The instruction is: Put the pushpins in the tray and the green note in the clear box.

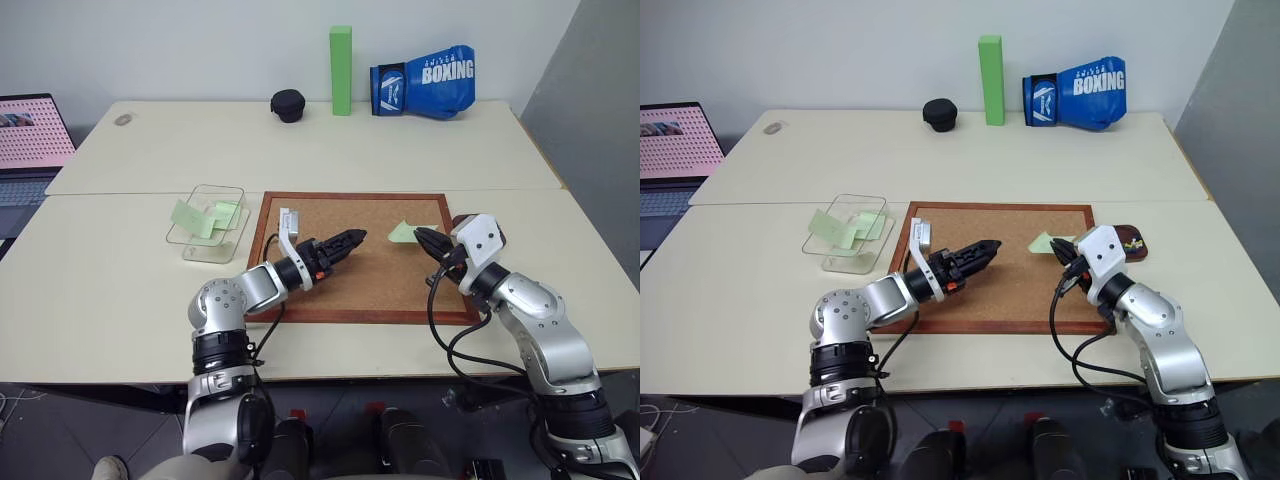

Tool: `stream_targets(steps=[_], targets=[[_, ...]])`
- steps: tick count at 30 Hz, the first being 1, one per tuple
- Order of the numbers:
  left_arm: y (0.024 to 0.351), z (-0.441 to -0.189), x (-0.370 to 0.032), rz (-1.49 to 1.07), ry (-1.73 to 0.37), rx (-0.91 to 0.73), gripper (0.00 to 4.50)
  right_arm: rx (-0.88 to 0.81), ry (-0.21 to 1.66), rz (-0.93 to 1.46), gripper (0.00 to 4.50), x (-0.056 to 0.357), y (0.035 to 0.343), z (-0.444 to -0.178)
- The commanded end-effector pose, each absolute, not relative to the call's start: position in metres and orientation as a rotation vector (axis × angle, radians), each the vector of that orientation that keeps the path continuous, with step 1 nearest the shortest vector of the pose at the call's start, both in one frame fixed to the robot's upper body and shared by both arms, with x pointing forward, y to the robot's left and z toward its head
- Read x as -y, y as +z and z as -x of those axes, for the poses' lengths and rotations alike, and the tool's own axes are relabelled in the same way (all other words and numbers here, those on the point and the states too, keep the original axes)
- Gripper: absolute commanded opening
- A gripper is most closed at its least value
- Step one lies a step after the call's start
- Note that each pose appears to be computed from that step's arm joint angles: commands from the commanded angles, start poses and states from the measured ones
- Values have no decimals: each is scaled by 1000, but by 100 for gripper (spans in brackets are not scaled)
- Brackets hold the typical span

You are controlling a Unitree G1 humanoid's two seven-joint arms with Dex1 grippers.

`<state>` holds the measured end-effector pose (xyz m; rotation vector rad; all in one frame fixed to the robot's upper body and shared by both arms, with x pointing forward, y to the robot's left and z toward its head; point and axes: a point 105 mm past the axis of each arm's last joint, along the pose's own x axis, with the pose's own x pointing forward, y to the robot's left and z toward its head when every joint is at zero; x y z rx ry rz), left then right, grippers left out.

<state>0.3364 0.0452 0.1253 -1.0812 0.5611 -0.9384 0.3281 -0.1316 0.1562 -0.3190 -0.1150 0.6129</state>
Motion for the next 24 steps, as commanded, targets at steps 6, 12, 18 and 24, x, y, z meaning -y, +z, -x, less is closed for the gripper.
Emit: stream_targets(steps=[6, 12, 18, 24], targets=[[145, -335, -20, 1329, -937, -579, 350, 225, 651, 318, 0, 115, 183, -319], [155, -337, -12, 1429, -934, -576, 350, 234, 687, 263, 0, 99, 185, -310], [161, -332, -7, 1452, -979, -589, 350, 238, 724, 225, 0, 86, 185, -302], [165, -327, -4, 1442, -1023, -605, 350, 240, 779, 191, 0, 74, 185, -296]])
